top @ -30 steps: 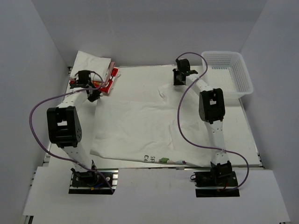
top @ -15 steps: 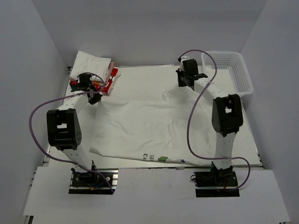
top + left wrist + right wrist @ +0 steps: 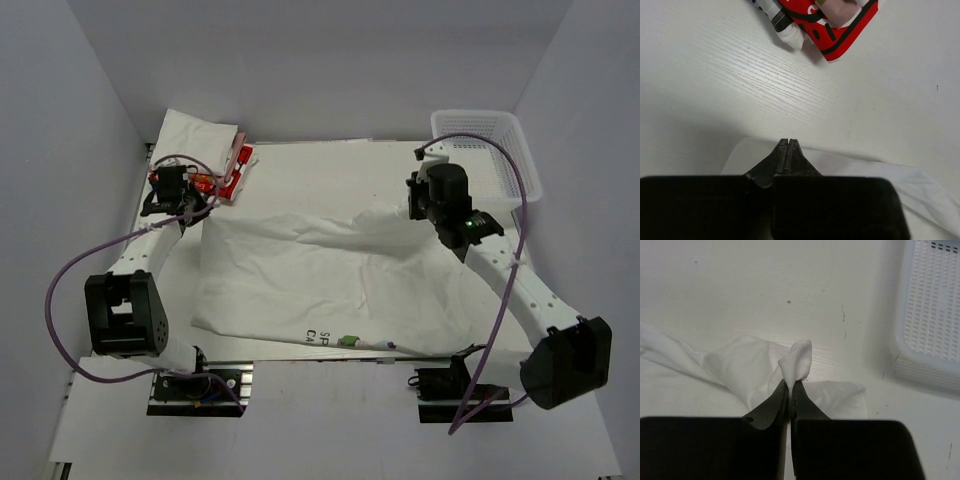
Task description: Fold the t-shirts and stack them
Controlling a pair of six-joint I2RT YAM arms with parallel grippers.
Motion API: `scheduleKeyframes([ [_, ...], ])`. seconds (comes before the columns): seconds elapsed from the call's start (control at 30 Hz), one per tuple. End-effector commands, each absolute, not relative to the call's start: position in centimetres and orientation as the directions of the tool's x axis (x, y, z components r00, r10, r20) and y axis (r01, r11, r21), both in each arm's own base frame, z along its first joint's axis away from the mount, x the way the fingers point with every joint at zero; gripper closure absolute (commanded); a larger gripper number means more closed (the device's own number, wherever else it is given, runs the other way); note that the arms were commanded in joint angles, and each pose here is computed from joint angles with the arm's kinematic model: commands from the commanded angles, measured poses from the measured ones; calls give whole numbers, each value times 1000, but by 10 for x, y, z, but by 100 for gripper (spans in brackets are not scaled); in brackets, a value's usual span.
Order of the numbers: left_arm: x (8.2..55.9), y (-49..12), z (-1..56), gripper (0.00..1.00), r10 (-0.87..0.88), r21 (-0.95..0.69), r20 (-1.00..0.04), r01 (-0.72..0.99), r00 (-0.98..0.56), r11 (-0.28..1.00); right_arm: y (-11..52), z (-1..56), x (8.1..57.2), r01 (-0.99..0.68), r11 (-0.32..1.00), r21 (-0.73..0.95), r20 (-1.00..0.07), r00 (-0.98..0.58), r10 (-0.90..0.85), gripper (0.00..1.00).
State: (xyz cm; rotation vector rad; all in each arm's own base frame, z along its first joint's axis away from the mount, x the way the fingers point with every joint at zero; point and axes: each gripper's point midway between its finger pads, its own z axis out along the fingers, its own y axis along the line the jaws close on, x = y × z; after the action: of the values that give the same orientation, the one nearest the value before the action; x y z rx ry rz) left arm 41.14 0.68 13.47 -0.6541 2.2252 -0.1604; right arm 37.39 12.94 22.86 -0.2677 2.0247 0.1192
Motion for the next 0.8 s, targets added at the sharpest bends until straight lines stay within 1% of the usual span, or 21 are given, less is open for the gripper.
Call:
scheduleKeyframes([
  [0.0, 402, 5, 146, 100, -461, -305, -703, -355, -542, 884, 124, 232, 344, -217, 976, -5, -886, -451, -105, 100],
  [0.17, 383, 14, 145, 100, -441, -283, -748, -363, -496, 888, 108, 223, 305, -177, 984, -2, -847, -524, -95, 100],
  [0.3, 364, 19, 135, 100, -446, -276, -761, -388, -470, 879, 99, 204, 266, -148, 987, 59, -808, -588, -40, 100],
  [0.37, 359, 23, 133, 100, -477, -288, -761, -429, -441, 856, 97, 202, 254, -122, 988, 93, -796, -606, 0, 100],
  [0.4, 354, 26, 127, 100, -489, -280, -752, -458, -442, 844, 89, 192, 238, -103, 991, 81, -755, -656, -6, 100],
  [0.43, 350, 34, 122, 100, -510, -267, -749, -512, -423, 816, 86, 192, 232, -65, 991, 114, -749, -661, 42, 100],
  [0.5, 342, 39, 116, 100, -532, -254, -735, -557, -421, 791, 76, 186, 212, -30, 994, 106, -717, -695, 55, 100],
  [0.53, 337, 40, 110, 100, -562, -259, -718, -591, -410, 764, 76, 189, 202, 11, 987, 162, -700, -703, 123, 100],
  [0.6, 326, 39, 92, 100, -582, -251, -693, -613, -427, 749, 66, 190, 193, 74, 984, 162, -691, -703, 167, 100],
  [0.63, 324, 39, 89, 100, -592, -255, -685, -621, -425, 741, 55, 184, 178, 142, 977, 158, -663, -718, 212, 100],
  [0.67, 320, 40, 84, 100, -598, -249, -681, -634, -422, 732, 54, 179, 173, 154, 975, 158, -650, -728, 220, 100],
  [0.7, 320, 41, 85, 100, -606, -253, -682, -646, -409, 721, 57, 176, 167, 168, 966, 195, -625, -738, 254, 100],
  [0.73, 312, 43, 79, 100, -615, -230, -665, -668, -423, 708, 58, 160, 157, 170, 967, 188, -587, -770, 249, 100],
  [0.77, 308, 44, 77, 100, -643, -238, -653, -697, -401, 676, 60, 154, 153, 184, 962, 204, -564, -781, 269, 100],
])
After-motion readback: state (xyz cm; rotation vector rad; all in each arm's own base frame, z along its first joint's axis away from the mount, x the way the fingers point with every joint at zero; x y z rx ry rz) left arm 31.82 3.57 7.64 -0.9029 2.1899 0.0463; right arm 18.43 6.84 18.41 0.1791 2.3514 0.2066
